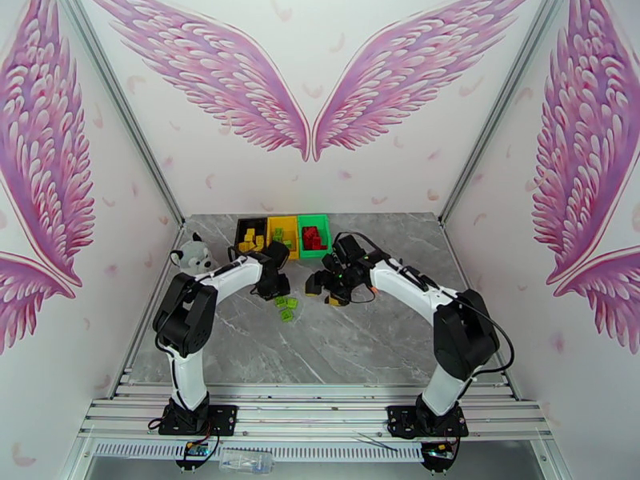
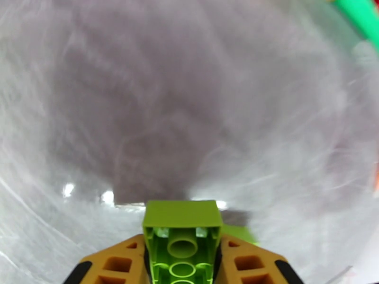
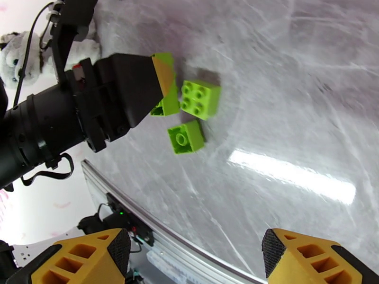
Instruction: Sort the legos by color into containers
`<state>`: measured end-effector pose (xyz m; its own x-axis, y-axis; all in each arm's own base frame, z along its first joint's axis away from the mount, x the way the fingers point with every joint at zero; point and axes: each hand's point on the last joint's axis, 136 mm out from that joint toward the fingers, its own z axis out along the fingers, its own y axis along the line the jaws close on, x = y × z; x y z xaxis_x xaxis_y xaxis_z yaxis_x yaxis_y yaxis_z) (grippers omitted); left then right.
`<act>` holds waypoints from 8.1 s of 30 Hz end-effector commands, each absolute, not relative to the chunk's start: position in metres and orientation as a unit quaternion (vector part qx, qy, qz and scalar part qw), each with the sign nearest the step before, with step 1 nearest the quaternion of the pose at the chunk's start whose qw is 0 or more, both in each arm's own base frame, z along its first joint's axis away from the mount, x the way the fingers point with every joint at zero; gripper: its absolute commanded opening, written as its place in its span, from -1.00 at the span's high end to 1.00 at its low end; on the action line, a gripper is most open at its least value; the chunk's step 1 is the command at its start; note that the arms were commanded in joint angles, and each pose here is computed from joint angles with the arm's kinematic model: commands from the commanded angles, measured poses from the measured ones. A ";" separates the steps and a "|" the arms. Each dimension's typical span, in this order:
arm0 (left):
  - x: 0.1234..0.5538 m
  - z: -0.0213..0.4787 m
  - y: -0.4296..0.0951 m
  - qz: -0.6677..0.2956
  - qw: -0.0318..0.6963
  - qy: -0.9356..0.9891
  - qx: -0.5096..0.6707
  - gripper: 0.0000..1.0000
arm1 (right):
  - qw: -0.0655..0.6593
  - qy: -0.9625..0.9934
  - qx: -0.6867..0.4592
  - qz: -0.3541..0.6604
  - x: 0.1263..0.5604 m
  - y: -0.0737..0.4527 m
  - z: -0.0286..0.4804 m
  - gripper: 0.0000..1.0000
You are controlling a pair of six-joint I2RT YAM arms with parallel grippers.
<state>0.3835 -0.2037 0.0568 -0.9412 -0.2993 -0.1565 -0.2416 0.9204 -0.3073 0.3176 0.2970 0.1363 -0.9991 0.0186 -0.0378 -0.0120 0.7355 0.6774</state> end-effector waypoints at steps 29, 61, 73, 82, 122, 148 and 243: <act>0.528 0.189 -0.203 -0.262 0.268 0.915 -0.150 -0.35 | 0.063 0.922 0.036 0.380 0.356 0.280 0.163 -0.57; 0.333 0.014 -0.246 -0.005 0.081 0.996 0.036 -0.08 | 0.031 0.956 0.011 0.290 0.259 0.235 0.125 -0.68; 0.339 0.020 -0.248 -0.001 0.078 0.996 0.041 0.29 | 0.025 0.955 0.004 0.296 0.271 0.243 0.124 -0.57; 0.379 0.069 -0.254 -0.117 0.118 0.986 -0.016 0.42 | 0.025 0.939 -0.014 0.343 0.299 0.273 0.138 -0.55; 0.434 0.145 -0.194 -0.102 0.197 0.968 -0.116 -0.37 | 0.055 0.926 0.047 0.370 0.347 0.257 0.154 -0.64; 0.295 0.011 -0.228 -0.030 0.054 0.995 -0.079 -0.08 | 0.051 0.934 0.036 0.351 0.270 0.243 0.147 -0.70; 0.335 0.170 0.052 0.187 0.574 0.780 -0.166 -0.98 | 0.562 0.821 0.023 -0.098 0.416 0.048 0.204 -0.98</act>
